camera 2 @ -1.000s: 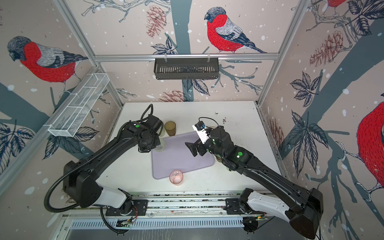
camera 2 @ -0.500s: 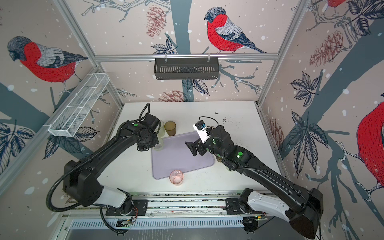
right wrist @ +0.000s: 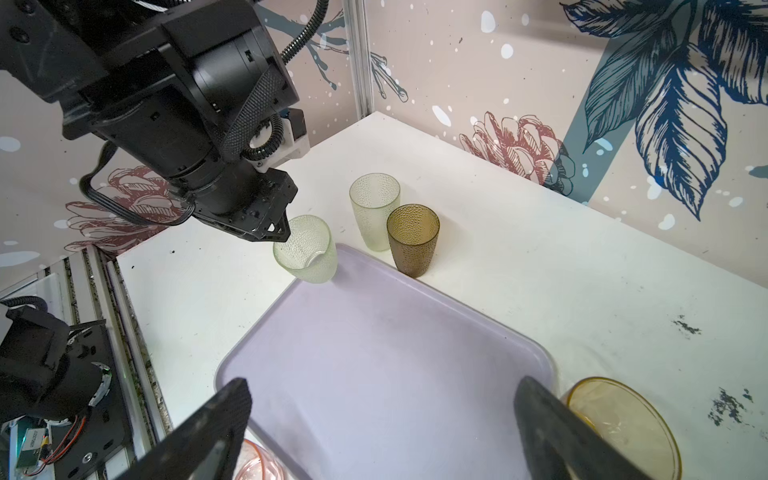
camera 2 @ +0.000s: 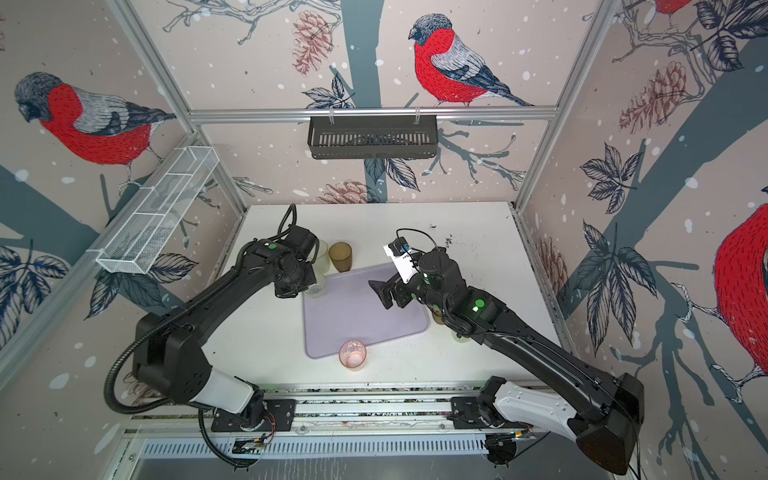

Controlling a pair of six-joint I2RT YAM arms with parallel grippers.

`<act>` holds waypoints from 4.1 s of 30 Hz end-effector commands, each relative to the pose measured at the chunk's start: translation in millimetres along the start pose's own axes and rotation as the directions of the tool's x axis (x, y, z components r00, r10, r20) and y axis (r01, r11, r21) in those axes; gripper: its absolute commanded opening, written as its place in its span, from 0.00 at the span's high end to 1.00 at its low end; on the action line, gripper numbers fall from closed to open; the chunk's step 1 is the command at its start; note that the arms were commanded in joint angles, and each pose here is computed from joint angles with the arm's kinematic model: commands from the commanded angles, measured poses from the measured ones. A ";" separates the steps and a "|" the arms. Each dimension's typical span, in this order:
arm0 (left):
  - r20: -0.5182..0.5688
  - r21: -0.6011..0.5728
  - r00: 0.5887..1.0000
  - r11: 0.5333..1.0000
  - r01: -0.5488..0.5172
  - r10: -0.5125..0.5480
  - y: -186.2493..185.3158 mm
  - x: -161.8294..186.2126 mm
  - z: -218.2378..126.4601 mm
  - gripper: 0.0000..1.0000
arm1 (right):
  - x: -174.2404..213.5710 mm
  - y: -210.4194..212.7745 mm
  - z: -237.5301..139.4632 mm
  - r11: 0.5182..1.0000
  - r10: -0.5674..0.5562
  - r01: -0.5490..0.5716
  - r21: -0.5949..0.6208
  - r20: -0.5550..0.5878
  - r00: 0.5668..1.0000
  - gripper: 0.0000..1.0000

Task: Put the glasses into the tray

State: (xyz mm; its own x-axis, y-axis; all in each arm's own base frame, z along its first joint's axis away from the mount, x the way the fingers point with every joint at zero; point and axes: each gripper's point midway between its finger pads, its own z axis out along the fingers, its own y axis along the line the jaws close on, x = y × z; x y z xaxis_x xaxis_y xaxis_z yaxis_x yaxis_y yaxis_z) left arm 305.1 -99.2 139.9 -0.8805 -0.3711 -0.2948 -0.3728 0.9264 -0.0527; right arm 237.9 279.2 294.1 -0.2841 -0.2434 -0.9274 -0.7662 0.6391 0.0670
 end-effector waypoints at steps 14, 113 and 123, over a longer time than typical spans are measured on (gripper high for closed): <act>-0.026 -0.017 1.000 1.000 -0.002 0.002 5.4 -5.5 23.0 1.00 | -2.3 -4.7 -2.6 1.000 -0.012 0.012 0.024 0.009 1.000 0.00; -0.051 -0.067 0.998 0.997 -0.034 0.030 19.5 -3.0 39.8 0.67 | -6.7 -9.1 -6.5 0.999 -0.005 0.004 0.038 0.021 1.000 0.00; -0.002 -0.003 1.000 1.000 -0.027 0.027 17.6 -6.0 15.2 0.59 | -12.6 -14.5 -10.3 0.998 -0.027 0.027 0.052 0.002 1.000 0.01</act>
State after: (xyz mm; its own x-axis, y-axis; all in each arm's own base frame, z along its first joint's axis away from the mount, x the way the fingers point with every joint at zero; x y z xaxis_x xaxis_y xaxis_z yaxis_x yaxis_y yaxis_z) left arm 313.7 -81.9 121.5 -0.8902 -0.3468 -0.2954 -0.3496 0.9358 -0.0449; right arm 244.4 267.4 305.5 -0.2721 -0.2484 -0.9297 -0.7466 0.6640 0.0411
